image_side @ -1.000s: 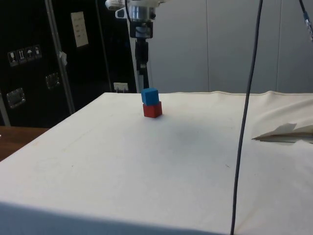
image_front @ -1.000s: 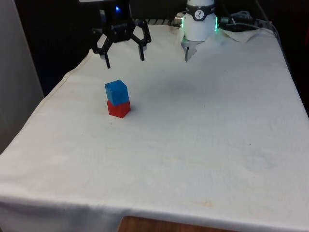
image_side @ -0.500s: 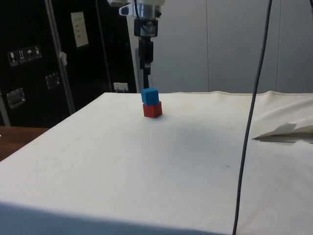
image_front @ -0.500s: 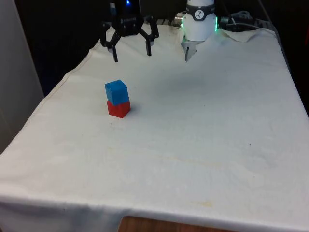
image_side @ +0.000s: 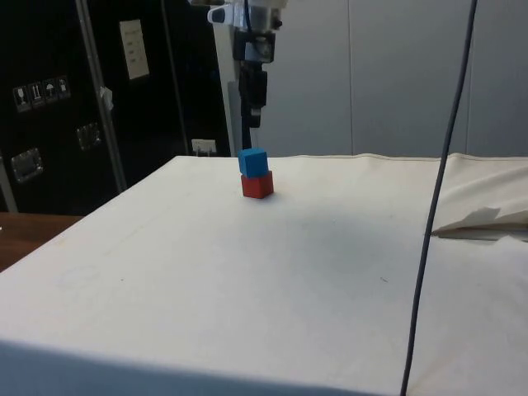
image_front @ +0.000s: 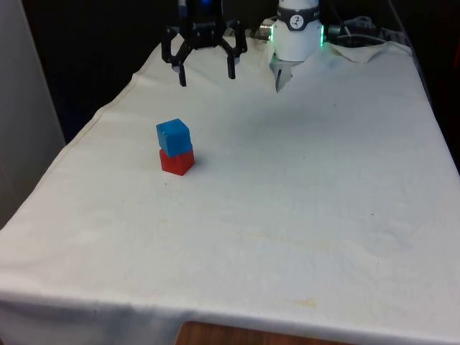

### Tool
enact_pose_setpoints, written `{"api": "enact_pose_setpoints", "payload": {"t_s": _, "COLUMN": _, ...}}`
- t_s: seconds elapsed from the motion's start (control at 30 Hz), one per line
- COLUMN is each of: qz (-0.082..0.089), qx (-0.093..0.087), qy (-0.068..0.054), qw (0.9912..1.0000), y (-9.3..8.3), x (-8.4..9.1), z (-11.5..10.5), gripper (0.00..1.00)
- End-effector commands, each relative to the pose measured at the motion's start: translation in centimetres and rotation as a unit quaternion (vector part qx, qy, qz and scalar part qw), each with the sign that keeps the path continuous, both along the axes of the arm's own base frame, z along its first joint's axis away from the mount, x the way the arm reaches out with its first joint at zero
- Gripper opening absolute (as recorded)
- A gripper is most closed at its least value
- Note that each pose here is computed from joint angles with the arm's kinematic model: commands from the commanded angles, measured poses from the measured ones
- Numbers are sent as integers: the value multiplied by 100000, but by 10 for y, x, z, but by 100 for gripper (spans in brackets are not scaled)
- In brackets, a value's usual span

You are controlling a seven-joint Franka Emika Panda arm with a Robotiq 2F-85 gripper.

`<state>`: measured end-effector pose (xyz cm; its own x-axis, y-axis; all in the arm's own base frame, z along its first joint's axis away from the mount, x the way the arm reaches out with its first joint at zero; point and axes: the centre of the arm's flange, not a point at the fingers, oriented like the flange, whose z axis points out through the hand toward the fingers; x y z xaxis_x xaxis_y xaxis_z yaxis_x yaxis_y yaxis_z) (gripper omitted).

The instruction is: Stack the two cubes.

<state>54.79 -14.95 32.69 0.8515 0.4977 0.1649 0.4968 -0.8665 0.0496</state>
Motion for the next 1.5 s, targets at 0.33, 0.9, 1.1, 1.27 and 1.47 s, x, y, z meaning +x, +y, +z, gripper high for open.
{"api": "enact_pose_setpoints", "payload": {"t_s": 0.33, "qz": 135, "qx": -30, "qy": -320, "qw": 99999, "y": 3, "x": -3, "z": 0, "gripper": 100}}
{"api": "enact_pose_setpoints", "payload": {"t_s": 0.9, "qz": 1604, "qx": -1095, "qy": -1530, "qw": 99969, "y": 42, "x": -20, "z": 20, "gripper": 100}}
{"api": "enact_pose_setpoints", "payload": {"t_s": 1.1, "qz": 2301, "qx": -1396, "qy": -2018, "qw": 99943, "y": 51, "x": -29, "z": 28, "gripper": 100}}
{"api": "enact_pose_setpoints", "payload": {"t_s": 1.27, "qz": 2915, "qx": -676, "qy": -1816, "qw": 99939, "y": 56, "x": -34, "z": 31, "gripper": 100}}
{"api": "enact_pose_setpoints", "payload": {"t_s": 1.47, "qz": 3744, "qx": -2302, "qy": -2564, "qw": 99870, "y": 66, "x": -45, "z": 41, "gripper": 100}}
